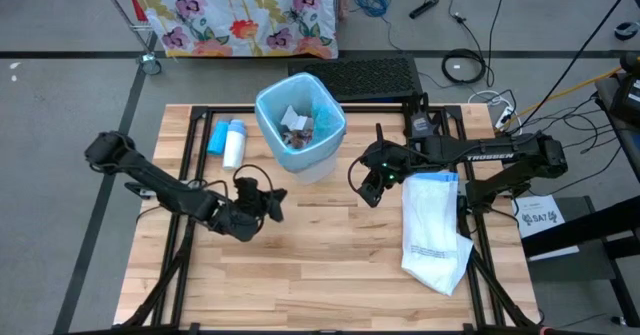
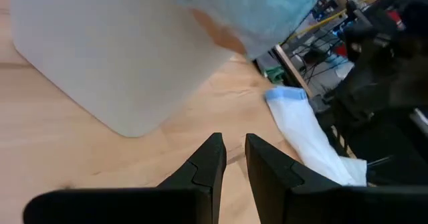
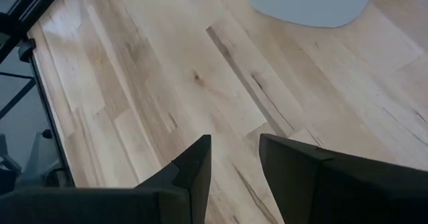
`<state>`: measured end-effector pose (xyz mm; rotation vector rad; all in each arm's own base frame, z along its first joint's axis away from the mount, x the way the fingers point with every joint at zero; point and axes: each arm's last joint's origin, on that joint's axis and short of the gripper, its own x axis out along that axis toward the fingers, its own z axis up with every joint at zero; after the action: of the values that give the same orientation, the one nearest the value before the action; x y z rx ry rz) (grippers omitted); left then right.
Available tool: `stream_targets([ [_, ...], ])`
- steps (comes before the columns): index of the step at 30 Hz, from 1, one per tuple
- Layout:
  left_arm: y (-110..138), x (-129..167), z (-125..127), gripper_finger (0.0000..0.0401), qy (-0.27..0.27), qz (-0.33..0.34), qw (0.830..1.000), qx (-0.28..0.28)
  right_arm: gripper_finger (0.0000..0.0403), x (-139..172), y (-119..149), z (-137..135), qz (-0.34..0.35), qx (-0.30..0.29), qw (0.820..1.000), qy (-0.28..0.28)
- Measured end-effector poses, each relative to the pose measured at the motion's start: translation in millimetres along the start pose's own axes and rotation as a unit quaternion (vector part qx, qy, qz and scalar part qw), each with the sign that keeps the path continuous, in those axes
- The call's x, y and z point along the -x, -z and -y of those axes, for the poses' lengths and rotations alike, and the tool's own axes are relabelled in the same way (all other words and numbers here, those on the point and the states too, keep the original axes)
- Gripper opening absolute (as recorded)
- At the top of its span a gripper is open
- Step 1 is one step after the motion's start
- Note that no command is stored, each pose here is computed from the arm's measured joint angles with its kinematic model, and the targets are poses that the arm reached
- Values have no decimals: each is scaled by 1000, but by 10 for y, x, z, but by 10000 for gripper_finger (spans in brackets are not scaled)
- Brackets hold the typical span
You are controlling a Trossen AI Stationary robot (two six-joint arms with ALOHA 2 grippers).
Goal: Place trash/remove bag and relplace
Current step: Remove the blue trash bag from the white trash bin
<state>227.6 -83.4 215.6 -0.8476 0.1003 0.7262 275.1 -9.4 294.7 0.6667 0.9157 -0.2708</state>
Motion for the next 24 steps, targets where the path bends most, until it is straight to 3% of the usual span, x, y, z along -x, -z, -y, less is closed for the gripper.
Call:
stream_targets([
  [10, -129, -262, -218, 65, -59, -8, 998, 32, 118, 0, -1, -1, 0, 0, 1000, 0],
  [15, -275, -401, -244, 65, -72, 20, 997, 16, 118, 0, -1, -1, 0, -4, 1000, 0],
  [19, -376, -477, -208, 65, -58, 40, 997, 14, 118, 0, -1, -1, 0, -5, 1000, 0],
  [24, -445, -486, -71, 65, -2, 59, 998, 12, 118, 0, -1, -1, 0, -5, 1000, 0],
])
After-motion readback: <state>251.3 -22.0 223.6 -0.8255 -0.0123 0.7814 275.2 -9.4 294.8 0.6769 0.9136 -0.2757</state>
